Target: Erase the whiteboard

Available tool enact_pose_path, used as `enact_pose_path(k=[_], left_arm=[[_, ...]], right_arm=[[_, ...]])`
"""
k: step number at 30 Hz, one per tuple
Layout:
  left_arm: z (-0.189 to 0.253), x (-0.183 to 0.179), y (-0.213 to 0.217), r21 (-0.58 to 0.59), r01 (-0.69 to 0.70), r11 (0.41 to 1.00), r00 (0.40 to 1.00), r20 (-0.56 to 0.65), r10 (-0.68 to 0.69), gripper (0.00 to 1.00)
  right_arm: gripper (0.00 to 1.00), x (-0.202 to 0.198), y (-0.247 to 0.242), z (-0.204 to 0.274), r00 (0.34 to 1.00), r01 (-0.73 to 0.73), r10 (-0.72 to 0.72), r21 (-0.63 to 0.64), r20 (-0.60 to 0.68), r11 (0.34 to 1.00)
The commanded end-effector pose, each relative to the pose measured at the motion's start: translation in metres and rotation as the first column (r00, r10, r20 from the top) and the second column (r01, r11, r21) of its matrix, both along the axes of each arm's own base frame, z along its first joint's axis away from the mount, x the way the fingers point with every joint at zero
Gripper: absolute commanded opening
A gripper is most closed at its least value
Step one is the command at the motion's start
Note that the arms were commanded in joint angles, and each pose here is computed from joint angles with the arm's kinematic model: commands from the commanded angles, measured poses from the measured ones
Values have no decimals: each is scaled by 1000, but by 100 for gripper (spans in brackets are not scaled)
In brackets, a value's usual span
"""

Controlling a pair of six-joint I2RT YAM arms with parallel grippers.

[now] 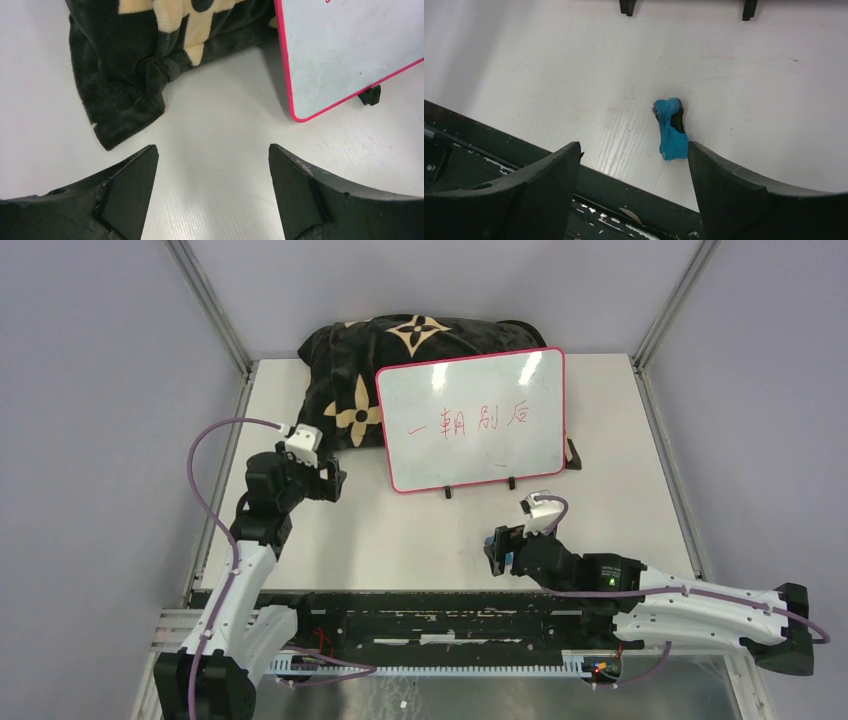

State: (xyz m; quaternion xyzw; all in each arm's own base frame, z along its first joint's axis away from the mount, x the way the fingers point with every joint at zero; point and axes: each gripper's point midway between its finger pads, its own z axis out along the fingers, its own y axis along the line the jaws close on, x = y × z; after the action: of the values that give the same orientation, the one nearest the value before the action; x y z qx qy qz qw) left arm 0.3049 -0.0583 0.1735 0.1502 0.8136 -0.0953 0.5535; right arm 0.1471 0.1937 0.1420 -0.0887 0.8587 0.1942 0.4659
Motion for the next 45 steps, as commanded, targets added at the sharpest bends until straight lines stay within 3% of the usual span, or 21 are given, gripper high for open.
enact_pose_path(k=[1, 8, 13, 17, 22, 27, 31, 37, 45], left_arm=[[31, 12, 4, 19, -18, 1000, 996, 82, 16, 88], [35, 16, -16, -35, 83, 996, 994, 68, -81, 88], [43, 29, -29, -78, 137, 987, 990, 47, -134, 88], [44, 45, -41, -84, 151, 985, 989, 20, -150, 87], [36, 62, -86, 2, 203, 979, 978, -49, -203, 84], [41, 72, -112, -43, 257, 965, 963, -69, -260, 84], [51, 73, -110, -21, 258, 966, 966, -23, -259, 84], [60, 61, -105, -4, 264, 964, 963, 53, -264, 84], [52, 56, -108, -3, 297, 955, 954, 51, -297, 85]], right_arm=[[87, 6, -19, 8, 996, 85, -85, -22, 21, 996], [83, 7, -60, 4, 974, 225, -225, -123, 15, 967], [84, 4, -90, 1, 947, 321, -322, -122, 9, 939], [84, 0, -85, 3, 957, 285, -289, -123, -14, 951], [86, 7, -60, 4, 972, 201, -228, -307, -53, 930], [85, 27, -26, -12, 979, 92, -166, -458, -123, 884], [82, 37, -4, -30, 960, -48, -56, -358, -274, 933], [80, 40, -2, -56, 906, -145, 33, -234, -423, 961], [72, 28, 3, -101, 834, -194, 59, -191, -548, 962]])
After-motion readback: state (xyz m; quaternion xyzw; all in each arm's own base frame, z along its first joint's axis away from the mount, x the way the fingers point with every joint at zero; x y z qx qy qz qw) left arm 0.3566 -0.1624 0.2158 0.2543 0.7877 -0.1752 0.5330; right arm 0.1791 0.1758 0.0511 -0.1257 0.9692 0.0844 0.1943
